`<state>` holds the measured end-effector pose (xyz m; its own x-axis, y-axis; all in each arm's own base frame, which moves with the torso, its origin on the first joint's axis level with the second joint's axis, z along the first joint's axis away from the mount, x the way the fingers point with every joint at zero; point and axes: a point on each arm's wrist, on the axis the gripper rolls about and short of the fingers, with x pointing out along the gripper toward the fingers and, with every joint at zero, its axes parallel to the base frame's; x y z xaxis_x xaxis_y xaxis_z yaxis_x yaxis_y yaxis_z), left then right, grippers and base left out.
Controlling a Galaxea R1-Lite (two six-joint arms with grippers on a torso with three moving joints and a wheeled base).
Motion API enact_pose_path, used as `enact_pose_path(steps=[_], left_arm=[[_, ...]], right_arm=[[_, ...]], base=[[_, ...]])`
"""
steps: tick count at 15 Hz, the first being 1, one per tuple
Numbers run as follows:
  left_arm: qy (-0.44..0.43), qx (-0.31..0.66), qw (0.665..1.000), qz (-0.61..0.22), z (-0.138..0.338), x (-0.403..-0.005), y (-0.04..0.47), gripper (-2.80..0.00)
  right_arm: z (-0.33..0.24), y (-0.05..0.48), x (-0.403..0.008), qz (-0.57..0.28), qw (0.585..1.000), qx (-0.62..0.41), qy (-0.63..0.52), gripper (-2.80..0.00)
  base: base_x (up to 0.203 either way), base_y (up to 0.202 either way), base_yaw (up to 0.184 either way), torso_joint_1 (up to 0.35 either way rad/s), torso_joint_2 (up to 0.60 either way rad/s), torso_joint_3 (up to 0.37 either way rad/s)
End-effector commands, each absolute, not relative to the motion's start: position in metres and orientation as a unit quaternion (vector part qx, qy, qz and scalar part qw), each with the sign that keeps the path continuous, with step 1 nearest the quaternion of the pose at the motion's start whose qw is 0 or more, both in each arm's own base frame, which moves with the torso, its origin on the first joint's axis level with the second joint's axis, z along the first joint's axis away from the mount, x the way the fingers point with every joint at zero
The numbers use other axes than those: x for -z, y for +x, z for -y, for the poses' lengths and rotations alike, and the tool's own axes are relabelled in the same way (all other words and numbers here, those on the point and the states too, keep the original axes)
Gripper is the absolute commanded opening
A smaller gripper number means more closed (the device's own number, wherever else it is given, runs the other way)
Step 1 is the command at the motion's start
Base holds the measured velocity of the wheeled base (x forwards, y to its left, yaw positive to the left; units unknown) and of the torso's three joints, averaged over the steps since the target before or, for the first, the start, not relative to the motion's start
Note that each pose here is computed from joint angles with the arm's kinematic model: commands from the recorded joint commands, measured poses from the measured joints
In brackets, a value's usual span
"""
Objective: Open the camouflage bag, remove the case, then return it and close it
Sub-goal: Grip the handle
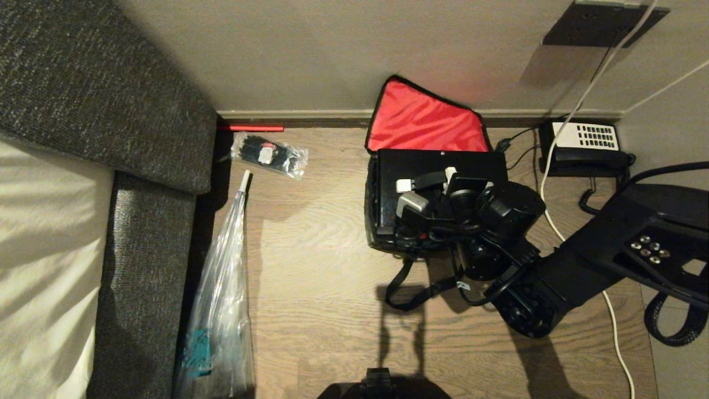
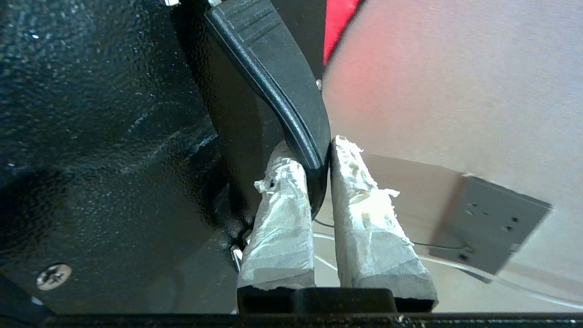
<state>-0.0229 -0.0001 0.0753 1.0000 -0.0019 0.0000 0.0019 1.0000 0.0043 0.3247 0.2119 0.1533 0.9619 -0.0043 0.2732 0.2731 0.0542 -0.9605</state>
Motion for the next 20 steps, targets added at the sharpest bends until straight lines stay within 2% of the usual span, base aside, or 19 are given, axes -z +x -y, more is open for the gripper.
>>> enact_pose_path(steps=[1,13,20], left_arm=[[0.002,0.001,1.0,-0.002,0.0,-0.075,-0.023,-2.8],[0.002,0.001,1.0,-0.002,0.0,-0.075,-0.023,-2.8],[0.002,0.001,1.0,-0.002,0.0,-0.074,-0.023,-2.8]], right_arm=[[-0.212,0.318,-0.163,0.108,0.722,0.104,-0.676,-2.8],[-0.226,0.293,-0.186,0.117,0.727,0.109,-0.668,-2.8],[-0.213,0.276,-0.203,0.11,0.718,0.104,-0.679,-2.8]], base=[[0.0,0.0,0.0,0.0,0.0,0.0],[0.0,0.0,0.0,0.0,0.0,0.0],[0.0,0.0,0.0,0.0,0.0,0.003]])
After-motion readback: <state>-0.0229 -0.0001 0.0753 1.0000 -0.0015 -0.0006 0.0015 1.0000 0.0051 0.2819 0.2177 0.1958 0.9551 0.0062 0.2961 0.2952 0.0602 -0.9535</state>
